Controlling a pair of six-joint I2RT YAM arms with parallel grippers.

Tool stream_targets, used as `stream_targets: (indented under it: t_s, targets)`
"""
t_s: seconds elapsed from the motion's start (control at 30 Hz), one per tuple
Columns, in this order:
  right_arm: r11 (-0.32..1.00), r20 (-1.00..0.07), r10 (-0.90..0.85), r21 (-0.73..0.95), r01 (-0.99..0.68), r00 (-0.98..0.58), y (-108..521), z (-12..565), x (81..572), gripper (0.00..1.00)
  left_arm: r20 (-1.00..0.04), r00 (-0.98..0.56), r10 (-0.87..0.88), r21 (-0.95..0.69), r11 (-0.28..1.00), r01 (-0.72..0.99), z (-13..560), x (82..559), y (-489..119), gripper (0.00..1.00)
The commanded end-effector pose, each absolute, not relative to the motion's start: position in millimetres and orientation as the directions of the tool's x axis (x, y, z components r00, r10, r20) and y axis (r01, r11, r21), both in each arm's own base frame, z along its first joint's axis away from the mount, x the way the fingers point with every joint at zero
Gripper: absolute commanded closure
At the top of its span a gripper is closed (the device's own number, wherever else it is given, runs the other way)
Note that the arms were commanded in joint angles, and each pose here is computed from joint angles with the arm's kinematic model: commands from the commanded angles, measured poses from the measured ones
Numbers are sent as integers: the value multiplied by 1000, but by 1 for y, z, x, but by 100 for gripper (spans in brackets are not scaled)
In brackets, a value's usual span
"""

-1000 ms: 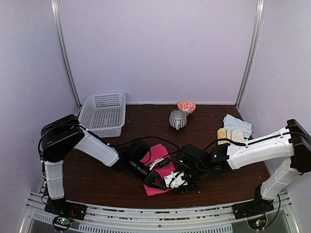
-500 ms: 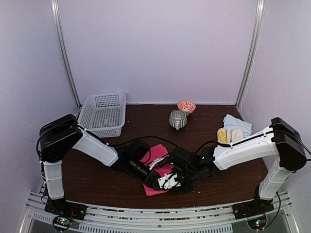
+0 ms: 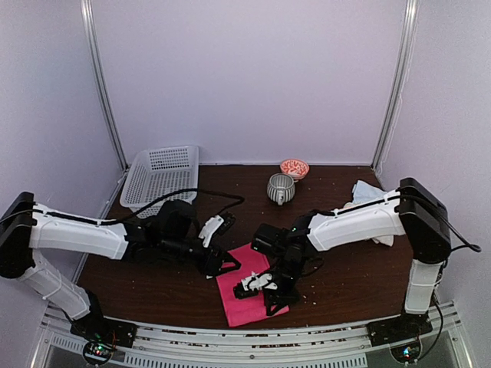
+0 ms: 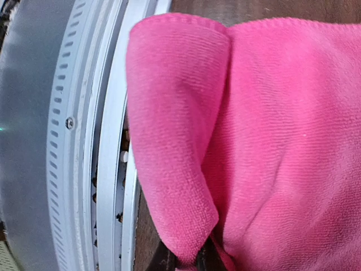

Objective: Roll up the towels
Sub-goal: Roll the towel at the center of the board.

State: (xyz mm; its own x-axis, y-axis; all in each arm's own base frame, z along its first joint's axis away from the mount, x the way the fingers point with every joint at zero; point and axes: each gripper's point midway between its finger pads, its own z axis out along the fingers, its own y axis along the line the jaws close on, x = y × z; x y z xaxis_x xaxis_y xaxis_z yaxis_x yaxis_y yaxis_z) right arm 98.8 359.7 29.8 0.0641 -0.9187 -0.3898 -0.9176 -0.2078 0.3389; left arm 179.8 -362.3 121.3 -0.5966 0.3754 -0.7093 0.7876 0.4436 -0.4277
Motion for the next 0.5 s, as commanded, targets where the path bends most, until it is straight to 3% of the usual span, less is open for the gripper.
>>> stream_targets:
  t_s: [0.0, 0.17, 0.47]
  targets:
    - [-25, -202, -974, 564, -825, -108, 344, 6, 103, 96, -820, -491, 293, -242, 601, 762, 154, 205, -328, 56]
    - [88, -66, -983, 661, -745, -174, 343, -17, 117, 96, -937, -115, 331, 77, 515, 853, 224, 153, -342, 47]
    - [144, -21, -978, 656, -741, -209, 345, -27, 131, 95, -698, 0, 716, 205, 200, 958, 130, 85, -398, 46]
